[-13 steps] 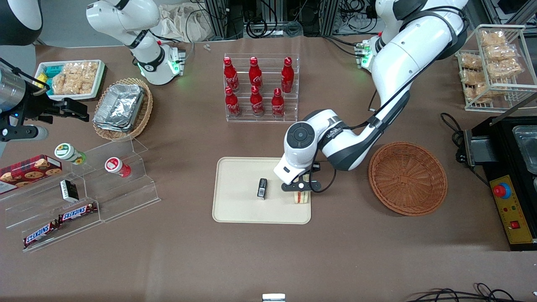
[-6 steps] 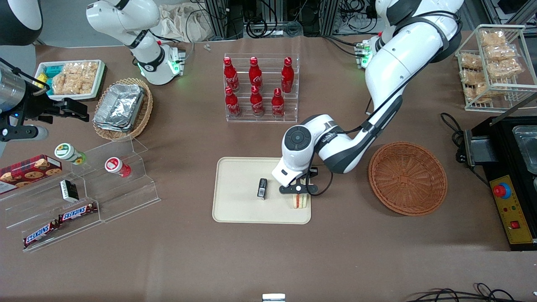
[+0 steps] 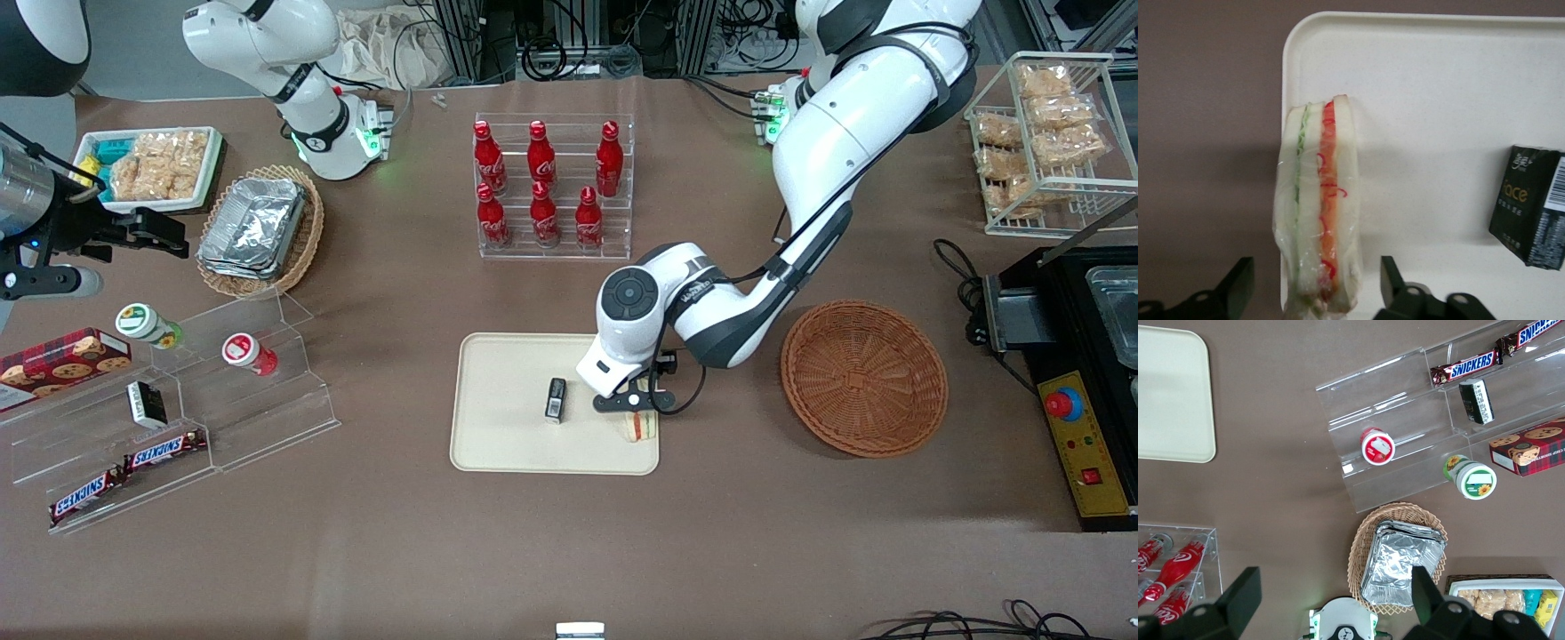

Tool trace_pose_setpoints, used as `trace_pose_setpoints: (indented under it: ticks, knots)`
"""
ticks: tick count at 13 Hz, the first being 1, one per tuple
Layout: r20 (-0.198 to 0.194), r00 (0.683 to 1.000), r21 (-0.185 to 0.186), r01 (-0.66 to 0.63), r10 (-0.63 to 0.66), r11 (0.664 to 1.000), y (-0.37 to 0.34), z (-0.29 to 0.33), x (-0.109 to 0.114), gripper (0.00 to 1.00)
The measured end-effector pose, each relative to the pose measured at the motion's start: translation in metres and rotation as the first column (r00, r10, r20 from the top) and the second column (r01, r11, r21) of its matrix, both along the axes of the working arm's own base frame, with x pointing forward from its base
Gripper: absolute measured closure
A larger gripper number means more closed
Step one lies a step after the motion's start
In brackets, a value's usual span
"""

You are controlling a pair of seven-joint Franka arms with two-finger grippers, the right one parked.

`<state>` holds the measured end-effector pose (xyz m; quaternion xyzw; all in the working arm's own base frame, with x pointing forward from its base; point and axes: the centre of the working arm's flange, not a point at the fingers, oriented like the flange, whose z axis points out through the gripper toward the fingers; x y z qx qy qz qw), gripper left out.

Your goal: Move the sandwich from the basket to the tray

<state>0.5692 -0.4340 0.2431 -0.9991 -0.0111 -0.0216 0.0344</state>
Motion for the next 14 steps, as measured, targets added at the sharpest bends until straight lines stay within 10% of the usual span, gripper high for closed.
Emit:
trace_pose_setpoints:
  ticks: [10, 14]
  knots:
    - [0.066, 0.992, 0.168, -0.113, 0.104, 0.979, 0.066, 0.132, -0.001, 0.0]
    - [0.013, 0.968, 0.246, -0.244, 0.249, 0.938, 0.141, 0.156, 0.003, 0.0]
